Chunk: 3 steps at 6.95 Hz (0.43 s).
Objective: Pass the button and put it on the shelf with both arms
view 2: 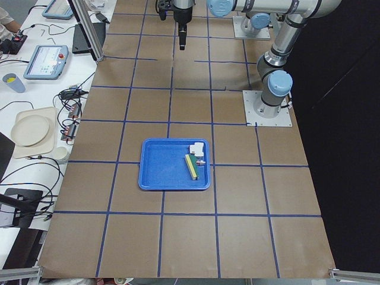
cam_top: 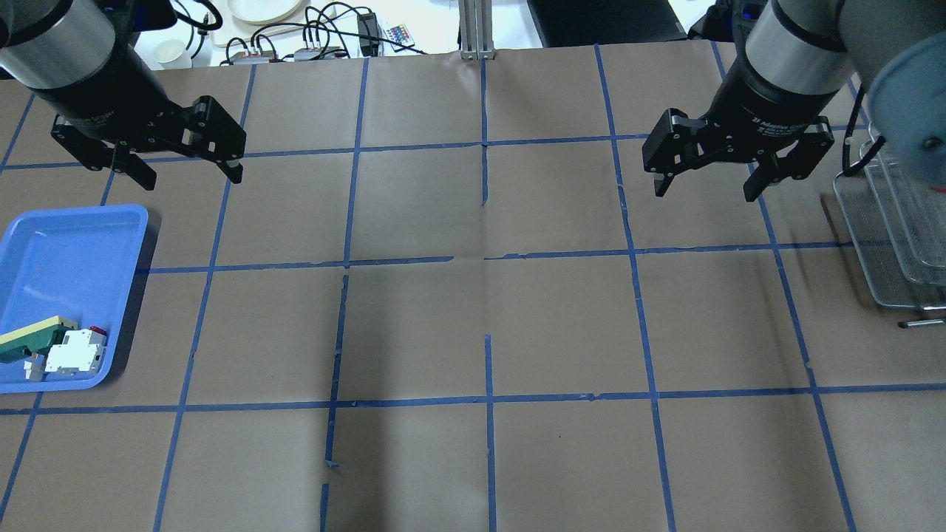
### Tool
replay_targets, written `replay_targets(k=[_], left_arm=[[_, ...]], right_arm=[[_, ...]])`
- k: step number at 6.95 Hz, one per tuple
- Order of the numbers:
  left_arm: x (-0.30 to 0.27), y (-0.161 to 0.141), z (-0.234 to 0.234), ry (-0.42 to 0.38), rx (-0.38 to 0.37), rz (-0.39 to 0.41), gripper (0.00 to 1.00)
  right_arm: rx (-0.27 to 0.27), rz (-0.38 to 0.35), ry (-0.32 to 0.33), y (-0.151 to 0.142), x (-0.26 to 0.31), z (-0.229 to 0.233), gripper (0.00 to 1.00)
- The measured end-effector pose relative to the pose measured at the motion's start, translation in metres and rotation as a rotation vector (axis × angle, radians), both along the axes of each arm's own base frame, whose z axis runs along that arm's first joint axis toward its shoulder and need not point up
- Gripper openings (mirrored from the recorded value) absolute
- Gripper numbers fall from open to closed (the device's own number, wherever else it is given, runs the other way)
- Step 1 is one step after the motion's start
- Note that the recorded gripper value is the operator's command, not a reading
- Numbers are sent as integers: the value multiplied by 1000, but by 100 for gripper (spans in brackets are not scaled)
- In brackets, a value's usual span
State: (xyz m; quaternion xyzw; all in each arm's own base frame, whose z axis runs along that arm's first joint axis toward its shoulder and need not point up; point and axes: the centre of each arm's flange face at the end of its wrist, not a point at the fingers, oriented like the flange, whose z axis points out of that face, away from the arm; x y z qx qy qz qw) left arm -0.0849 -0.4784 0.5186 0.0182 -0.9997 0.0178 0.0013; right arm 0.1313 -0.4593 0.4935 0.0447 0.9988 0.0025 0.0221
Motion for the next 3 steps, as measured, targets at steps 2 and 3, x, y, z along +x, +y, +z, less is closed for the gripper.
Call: replay_targets(k=[2,3], left_arm=[[0,0,0,0,0,1,100],[0,0,0,0,0,1,100]], right_arm=[[1,0,8,2,-1,0,100],[2,2,12,2,-2,0,100]])
